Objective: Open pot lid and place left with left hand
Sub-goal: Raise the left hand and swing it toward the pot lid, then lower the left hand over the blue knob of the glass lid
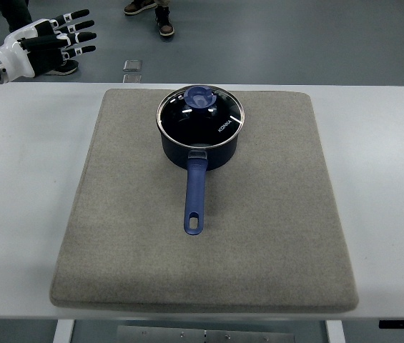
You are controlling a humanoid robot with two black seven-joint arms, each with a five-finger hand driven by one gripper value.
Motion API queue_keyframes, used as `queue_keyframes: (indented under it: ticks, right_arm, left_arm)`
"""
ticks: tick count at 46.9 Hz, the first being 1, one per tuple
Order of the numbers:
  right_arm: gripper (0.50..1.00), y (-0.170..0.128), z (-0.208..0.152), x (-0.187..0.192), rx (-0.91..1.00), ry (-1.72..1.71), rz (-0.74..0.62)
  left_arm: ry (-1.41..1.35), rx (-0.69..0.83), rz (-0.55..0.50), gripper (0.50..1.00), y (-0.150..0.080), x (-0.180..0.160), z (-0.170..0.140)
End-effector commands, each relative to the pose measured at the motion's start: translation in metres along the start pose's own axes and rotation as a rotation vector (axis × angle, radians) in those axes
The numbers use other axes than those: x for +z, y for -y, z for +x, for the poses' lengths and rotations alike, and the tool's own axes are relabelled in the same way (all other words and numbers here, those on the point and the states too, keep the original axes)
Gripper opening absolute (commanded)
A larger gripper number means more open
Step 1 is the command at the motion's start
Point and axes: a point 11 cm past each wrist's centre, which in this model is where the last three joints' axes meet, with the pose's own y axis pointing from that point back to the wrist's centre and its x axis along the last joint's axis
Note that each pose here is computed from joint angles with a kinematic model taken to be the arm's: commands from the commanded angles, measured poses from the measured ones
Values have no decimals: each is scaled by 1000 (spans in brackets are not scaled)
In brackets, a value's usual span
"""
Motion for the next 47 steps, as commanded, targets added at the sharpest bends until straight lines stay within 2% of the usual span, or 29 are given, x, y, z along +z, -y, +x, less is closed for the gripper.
queue_keyframes:
  ticks: [1,10,24,36,47]
  right_arm:
    - [917,0,0,0,1,0,1]
    - [917,0,0,1,0,0,-1]
    - [917,0,0,0,1,0,1]
    - [917,0,0,1,-2,0,-1]
    - [917,0,0,0,-2,0,1]
  left_arm:
    - [88,-13,18,986,4,11,-5]
    - [329,-62,14,986,16,40,-23]
    - [666,-198,46,984,35,69,-74]
    - [882,-300,94,981,49,70,-114]
    - [1171,-451,150,981,56,51,-164]
